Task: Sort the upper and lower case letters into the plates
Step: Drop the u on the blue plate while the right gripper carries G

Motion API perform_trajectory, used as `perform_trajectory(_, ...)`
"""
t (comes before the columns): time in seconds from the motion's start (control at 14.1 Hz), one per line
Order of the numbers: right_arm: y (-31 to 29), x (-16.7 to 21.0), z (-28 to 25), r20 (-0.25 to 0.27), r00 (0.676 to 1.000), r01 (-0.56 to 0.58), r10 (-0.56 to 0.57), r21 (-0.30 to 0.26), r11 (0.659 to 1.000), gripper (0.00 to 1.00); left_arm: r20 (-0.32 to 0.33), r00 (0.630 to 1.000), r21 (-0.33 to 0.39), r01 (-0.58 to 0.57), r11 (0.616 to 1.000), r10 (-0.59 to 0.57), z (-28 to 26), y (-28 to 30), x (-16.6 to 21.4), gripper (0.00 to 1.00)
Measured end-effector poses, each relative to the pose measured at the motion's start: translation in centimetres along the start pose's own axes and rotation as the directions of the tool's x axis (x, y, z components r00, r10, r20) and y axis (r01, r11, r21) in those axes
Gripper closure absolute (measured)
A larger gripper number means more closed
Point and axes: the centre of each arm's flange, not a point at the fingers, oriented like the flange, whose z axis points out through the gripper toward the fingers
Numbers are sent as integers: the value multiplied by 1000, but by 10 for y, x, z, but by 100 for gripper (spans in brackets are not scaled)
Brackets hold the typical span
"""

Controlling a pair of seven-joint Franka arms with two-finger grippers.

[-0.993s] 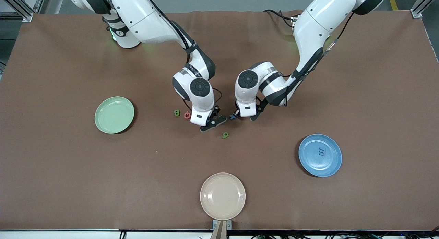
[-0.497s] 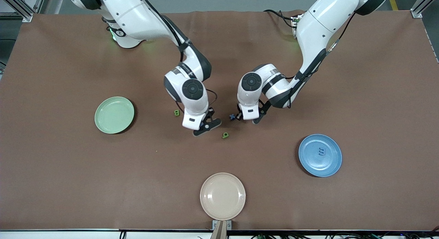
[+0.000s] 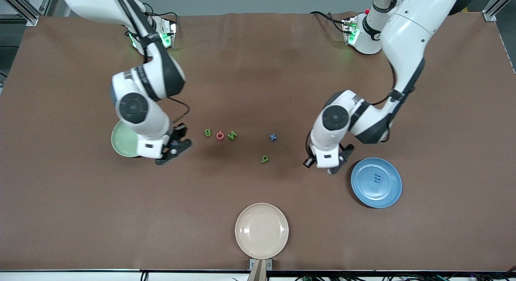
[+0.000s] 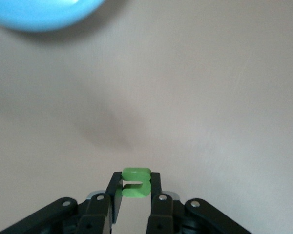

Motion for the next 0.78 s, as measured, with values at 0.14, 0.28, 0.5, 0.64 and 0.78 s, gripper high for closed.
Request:
perform_trajectory(0.14,36,-27,10,21,1000,4,-5,17,1000,65,-11,998,2,-60,998,60,-7,-7,43,73)
perform_trajectory(0.28,67,-50,22,38,999,-17,16,33,999,65,-23,994,13,-108,994,108,-5,-26,93,73)
perform_trajectory(0.5,110,-79,38,48,999,-26,23,54,998,65,-66,987,58,-140,988,144,7,-61,160,73)
perform_trajectory(0.64,143,-101,48,34,999,-21,19,60,998,65,-63,989,75,-129,989,134,18,-74,178,73)
perform_trajectory(0.78,170,-124,66,-5,1000,3,-3,50,999,65,-55,990,84,-124,989,129,26,-78,180,58)
